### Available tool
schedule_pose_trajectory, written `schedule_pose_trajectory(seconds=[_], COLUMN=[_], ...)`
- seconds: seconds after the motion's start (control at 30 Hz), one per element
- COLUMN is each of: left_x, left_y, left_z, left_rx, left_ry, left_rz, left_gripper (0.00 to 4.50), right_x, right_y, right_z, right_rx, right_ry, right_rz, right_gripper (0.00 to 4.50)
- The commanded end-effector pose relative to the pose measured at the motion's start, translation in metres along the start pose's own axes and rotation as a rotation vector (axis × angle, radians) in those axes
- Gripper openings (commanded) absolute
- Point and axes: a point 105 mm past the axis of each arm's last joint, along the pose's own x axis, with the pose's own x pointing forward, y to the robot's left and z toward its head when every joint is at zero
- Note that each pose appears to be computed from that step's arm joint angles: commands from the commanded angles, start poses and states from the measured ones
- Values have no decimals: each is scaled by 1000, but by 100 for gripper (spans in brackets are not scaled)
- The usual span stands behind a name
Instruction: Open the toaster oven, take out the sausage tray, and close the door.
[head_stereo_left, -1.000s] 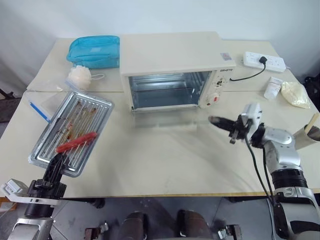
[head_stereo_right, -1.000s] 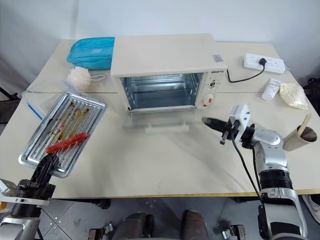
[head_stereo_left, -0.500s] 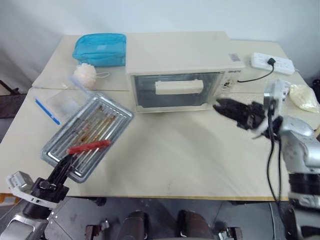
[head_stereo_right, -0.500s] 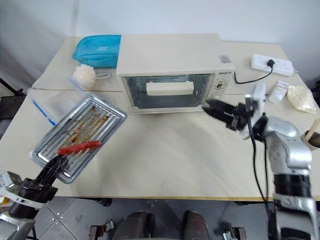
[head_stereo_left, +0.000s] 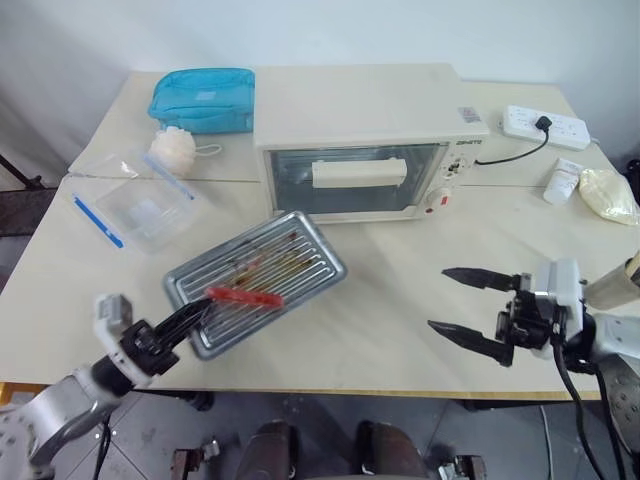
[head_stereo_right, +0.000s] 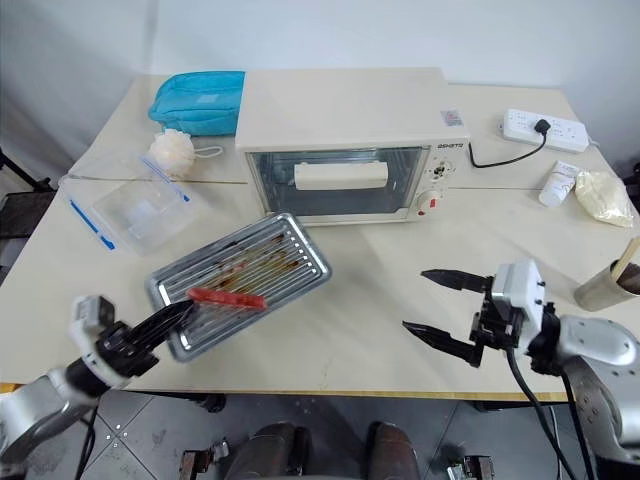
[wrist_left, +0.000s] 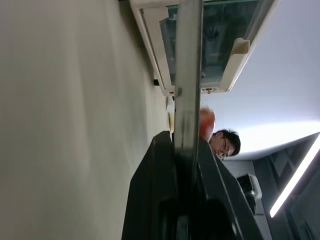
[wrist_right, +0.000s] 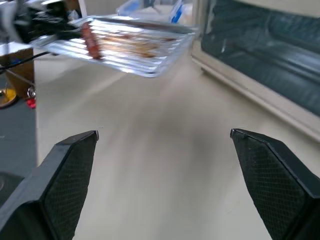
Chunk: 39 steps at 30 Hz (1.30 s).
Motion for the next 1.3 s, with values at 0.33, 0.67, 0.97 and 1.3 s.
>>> schedule_pose_trajectory(seconds=[0.33, 0.67, 0.97, 1.3], left_x=[114, 146, 139, 58], left_y=[4, 22, 27, 3], left_z=[-22, -44, -29, 29], left_rx=[46, 131, 283, 923], left_ry=[419, 572, 533, 308], left_rz=[15, 90, 114, -61], left_gripper=[0, 0, 214, 445], right_x=[-34, -36, -31, -35], right_y=[23, 34, 30, 15], right_z=[1, -1, -4, -11], right_rx=[-28, -4, -4, 15], right_ry=[104, 118, 117, 145], right_rz=[-144, -171, -170, -147], right_gripper=[445, 445, 450, 450])
